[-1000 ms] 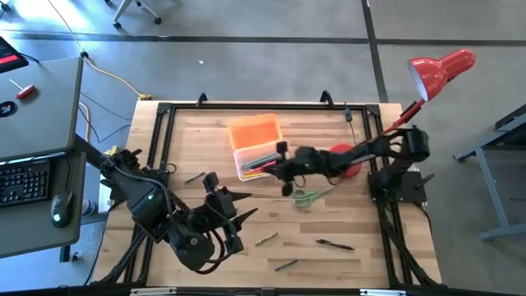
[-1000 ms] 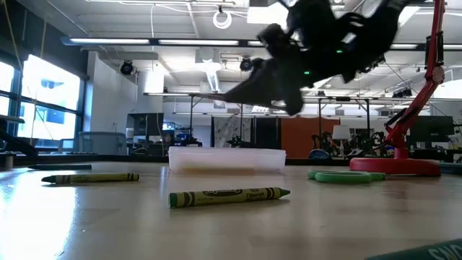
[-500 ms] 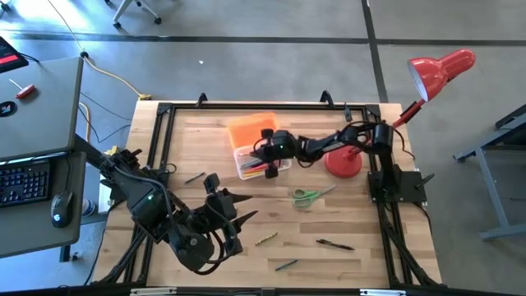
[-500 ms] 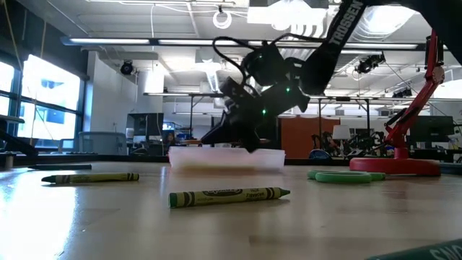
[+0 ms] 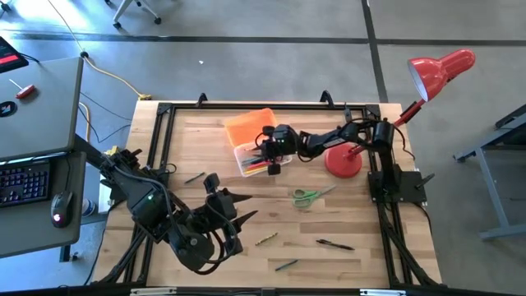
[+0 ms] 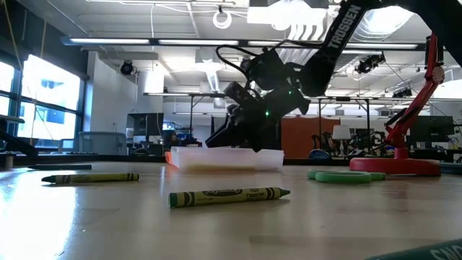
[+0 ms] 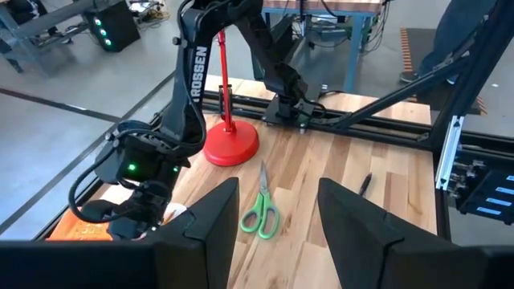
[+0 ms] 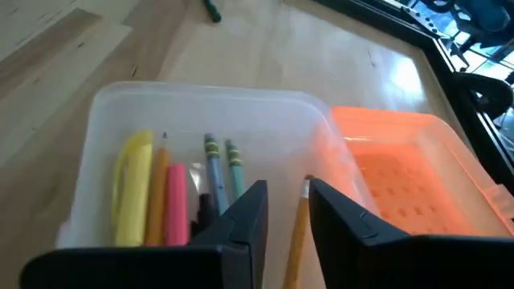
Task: Pick & place school supplies into a supply box
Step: Put the black pen into the orange supply box
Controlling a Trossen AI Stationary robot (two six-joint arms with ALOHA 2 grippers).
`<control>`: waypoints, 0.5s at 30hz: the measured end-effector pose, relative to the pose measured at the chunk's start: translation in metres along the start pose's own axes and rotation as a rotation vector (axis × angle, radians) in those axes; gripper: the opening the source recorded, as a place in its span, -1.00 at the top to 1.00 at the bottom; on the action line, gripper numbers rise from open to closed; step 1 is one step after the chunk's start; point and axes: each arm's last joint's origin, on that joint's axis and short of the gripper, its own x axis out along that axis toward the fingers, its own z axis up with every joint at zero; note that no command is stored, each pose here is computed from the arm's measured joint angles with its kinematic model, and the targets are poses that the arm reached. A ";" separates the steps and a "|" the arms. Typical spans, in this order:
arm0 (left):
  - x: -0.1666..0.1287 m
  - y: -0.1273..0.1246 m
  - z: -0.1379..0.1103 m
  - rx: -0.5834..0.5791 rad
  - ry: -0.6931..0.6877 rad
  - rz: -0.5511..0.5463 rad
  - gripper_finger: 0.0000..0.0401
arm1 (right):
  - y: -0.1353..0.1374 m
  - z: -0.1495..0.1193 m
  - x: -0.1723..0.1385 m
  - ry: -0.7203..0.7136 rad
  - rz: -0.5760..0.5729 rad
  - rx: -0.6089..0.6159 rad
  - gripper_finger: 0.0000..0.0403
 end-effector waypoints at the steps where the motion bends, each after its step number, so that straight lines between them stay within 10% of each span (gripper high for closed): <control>1: 0.000 0.000 0.000 0.000 0.000 0.000 -0.01 | 0.003 0.003 -0.001 0.010 -0.003 -0.004 0.62; 15: 0.003 -0.003 -0.004 0.008 0.005 0.007 -0.01 | 0.098 0.108 -0.120 0.282 0.095 -0.156 0.67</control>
